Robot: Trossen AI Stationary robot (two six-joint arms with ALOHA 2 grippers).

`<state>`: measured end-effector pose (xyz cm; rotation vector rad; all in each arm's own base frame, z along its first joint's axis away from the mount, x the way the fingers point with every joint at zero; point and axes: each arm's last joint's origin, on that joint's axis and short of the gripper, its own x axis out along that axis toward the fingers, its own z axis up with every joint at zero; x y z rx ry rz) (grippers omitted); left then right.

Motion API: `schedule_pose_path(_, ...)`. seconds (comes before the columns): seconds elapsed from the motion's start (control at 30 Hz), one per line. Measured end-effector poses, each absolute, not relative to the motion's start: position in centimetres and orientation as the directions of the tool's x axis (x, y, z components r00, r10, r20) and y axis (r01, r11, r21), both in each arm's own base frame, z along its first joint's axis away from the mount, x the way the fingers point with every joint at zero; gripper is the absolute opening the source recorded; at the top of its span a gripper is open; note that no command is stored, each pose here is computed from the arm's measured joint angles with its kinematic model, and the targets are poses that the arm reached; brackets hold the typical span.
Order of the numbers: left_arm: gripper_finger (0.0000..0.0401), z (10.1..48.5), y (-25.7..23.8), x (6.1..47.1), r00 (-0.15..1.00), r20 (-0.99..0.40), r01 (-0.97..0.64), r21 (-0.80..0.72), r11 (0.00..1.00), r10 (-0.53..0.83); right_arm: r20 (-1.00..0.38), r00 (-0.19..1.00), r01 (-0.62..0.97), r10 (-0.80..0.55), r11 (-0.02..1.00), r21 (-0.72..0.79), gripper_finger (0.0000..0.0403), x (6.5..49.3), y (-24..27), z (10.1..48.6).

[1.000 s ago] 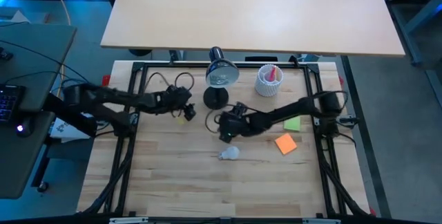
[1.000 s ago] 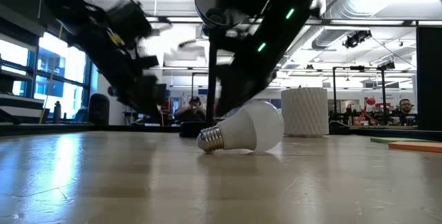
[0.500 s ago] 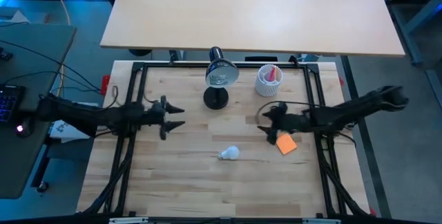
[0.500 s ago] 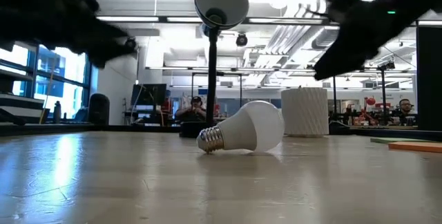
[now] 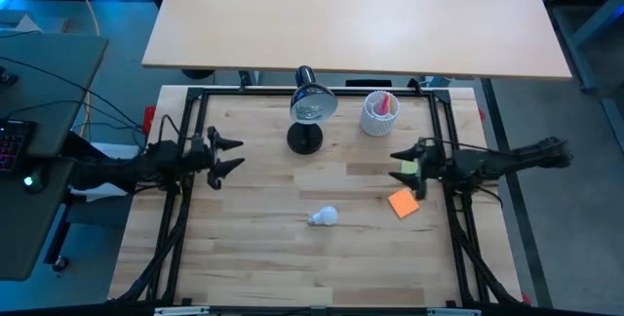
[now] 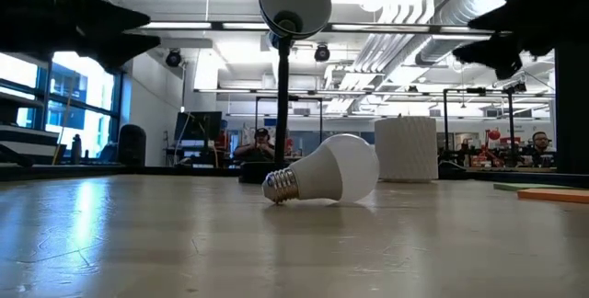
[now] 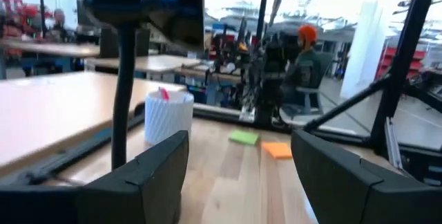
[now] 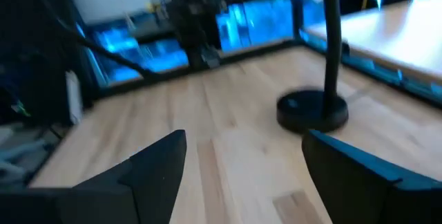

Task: Screw lightbulb
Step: Return to Home Position

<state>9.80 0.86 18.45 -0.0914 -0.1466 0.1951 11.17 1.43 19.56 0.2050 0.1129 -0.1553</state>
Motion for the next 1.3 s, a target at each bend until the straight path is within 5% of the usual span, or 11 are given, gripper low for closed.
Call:
schedule_pose_path(0.23, 0.0252, 17.5, 0.9, 9.6, 0.977, 0.047, -0.198, -0.134, 0.971, 0.206, -0.014, 0.991, 0.132, -0.132, 0.969, 0.21, 0.0286, 8.4, 0.8, 20.1)
schedule_pose_path(1.0, 0.0252, 16.6, 0.9, 10.0, 0.981, -0.051, -0.19, -0.137, 0.972, 0.185, -0.01, 0.993, 0.115, -0.117, 0.957, 0.268, 0.028, 9.4, 1.1, 17.5)
schedule_pose_path(1.13, 0.0243, 16.5, 0.6, 10.1, 0.994, -0.066, -0.095, -0.082, 0.992, 0.09, -0.008, 1.0, 0.015, -0.013, 0.968, 0.25, 0.0227, 9.4, 1.3, 17.5)
schedule_pose_path(1.3, 0.0167, 16.6, 0.5, 10.1, 0.997, -0.059, -0.057, -0.043, 0.997, 0.054, -0.005, 0.997, -0.076, 0.079, 0.979, 0.187, 0.0095, 9.4, 1.4, 17.5)
